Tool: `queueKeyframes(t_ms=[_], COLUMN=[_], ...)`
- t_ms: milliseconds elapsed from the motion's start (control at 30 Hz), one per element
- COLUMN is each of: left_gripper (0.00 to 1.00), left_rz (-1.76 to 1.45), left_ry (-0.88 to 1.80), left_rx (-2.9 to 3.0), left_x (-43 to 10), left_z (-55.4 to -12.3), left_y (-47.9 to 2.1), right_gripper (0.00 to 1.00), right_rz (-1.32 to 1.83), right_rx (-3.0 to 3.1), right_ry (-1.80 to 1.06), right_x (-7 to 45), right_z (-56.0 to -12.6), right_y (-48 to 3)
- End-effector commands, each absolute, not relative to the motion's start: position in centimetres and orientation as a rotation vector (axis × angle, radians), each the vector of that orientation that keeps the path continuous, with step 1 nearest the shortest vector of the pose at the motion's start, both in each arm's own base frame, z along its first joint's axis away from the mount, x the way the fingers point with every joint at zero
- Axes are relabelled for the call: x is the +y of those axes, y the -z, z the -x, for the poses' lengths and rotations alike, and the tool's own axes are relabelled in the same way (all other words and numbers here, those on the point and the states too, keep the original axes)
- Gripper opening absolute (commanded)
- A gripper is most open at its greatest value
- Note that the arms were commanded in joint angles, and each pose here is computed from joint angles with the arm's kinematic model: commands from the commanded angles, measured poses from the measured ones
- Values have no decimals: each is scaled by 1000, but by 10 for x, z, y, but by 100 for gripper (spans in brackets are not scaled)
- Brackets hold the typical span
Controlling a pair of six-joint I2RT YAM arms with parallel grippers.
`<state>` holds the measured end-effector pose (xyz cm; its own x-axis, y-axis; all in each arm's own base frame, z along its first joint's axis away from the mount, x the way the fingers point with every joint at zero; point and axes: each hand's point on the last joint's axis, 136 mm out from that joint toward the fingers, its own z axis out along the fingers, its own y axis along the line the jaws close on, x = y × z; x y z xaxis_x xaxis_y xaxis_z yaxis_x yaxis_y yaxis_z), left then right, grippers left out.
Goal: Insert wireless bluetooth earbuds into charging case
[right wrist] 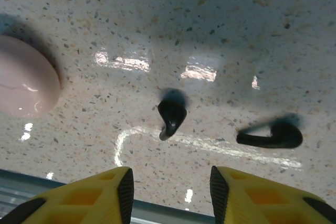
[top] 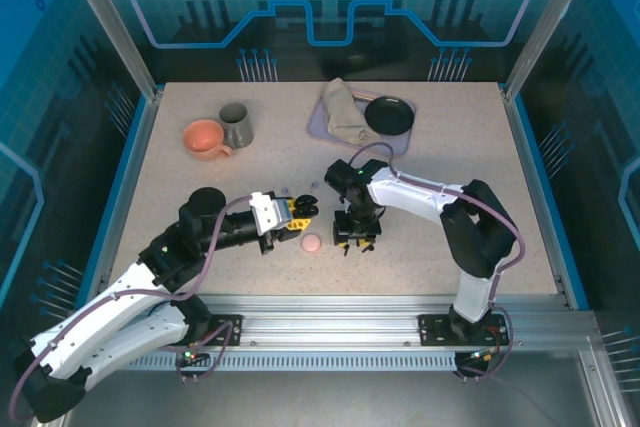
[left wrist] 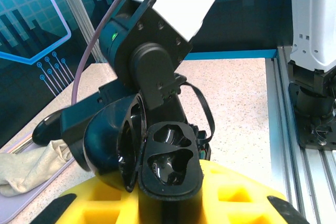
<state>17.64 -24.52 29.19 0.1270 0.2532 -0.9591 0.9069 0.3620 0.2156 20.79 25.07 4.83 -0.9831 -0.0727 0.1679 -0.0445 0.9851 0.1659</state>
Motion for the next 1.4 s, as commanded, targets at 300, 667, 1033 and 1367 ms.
queueKeyframes(t_ms=[300,667,1033,1367], left_gripper=[0,0,0,0], left_rz=[-1167,-1168,-1165,-1166], left_ry=[675,670,671,674], left_rx=[1366,1364,1353,1344], left_x=[-244,-243,-242,-242], left_z=[-168,-168,-166,-165], left_y=[-292,-291,-293,-294], right_gripper=[44,41,38,36], right_rz=[-90,-84,-95,-106], right_rx=[-2878,-2867,-2844,-2842], right_ry=[140,103,18,-28], right_x=[254,255,248,252], right_z=[-212,-216,-212,-211], right_y=[-27,-18,-15,-12])
